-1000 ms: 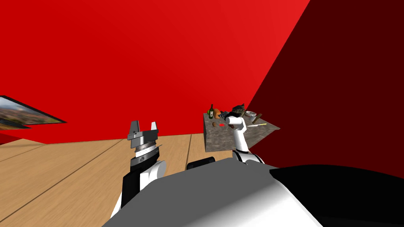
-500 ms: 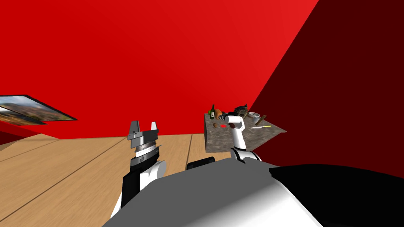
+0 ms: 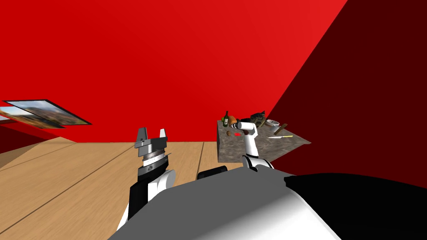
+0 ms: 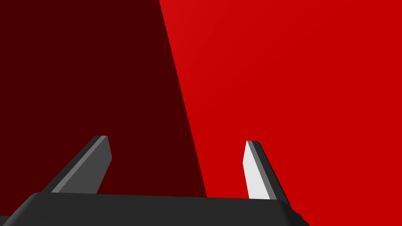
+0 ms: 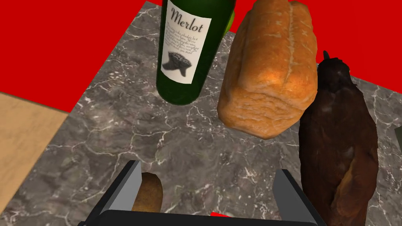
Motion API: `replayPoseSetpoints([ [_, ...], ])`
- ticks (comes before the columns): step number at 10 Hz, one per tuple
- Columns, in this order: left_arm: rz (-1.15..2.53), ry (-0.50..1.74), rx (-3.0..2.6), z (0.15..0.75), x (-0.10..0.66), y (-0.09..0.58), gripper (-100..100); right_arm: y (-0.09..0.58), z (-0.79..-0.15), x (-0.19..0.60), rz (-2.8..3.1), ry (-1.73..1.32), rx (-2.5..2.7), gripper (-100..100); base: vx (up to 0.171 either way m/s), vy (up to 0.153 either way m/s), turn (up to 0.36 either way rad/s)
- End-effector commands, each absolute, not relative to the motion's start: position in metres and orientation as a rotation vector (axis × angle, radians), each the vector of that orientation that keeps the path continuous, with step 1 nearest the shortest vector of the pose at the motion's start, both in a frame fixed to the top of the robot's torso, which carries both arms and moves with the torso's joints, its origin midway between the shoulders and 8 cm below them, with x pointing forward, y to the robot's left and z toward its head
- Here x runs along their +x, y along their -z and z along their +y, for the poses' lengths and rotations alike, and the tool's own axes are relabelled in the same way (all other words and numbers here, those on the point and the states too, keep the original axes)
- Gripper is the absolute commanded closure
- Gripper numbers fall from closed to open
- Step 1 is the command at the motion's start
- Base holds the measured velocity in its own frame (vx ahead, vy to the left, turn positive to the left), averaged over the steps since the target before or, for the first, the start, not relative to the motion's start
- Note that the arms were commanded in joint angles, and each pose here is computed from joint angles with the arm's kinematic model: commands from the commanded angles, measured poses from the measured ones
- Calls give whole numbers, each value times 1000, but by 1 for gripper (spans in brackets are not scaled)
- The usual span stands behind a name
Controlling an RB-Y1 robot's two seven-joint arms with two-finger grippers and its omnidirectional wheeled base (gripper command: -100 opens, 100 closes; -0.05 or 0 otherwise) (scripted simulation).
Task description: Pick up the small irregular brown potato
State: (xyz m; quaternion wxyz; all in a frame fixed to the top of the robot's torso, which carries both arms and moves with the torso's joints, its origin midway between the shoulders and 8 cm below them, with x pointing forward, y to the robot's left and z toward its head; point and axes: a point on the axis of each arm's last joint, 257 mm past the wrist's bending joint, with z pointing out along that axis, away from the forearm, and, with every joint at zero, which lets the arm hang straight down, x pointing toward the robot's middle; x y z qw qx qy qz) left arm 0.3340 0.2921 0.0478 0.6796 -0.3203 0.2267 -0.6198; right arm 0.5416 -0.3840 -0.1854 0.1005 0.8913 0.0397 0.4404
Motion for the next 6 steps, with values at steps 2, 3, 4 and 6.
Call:
replayPoseSetpoints([
  [2, 509, 1392, -719, 292, 334, -48, 0, 202, -379, 535, 50, -1229, 2728, -100, 27, -13, 67],
  [3, 509, 1392, -719, 292, 334, -48, 0, 213, -376, 532, -8, -1187, 2786, -100, 34, -9, 86],
  [4, 509, 1392, -719, 292, 334, -48, 0, 215, -376, 529, -7, -1171, 2797, -100, 29, -10, 43],
  [6, 509, 1392, -719, 292, 334, -48, 0, 228, -371, 523, -60, -1111, 2859, -100, 23, -16, 55],
])
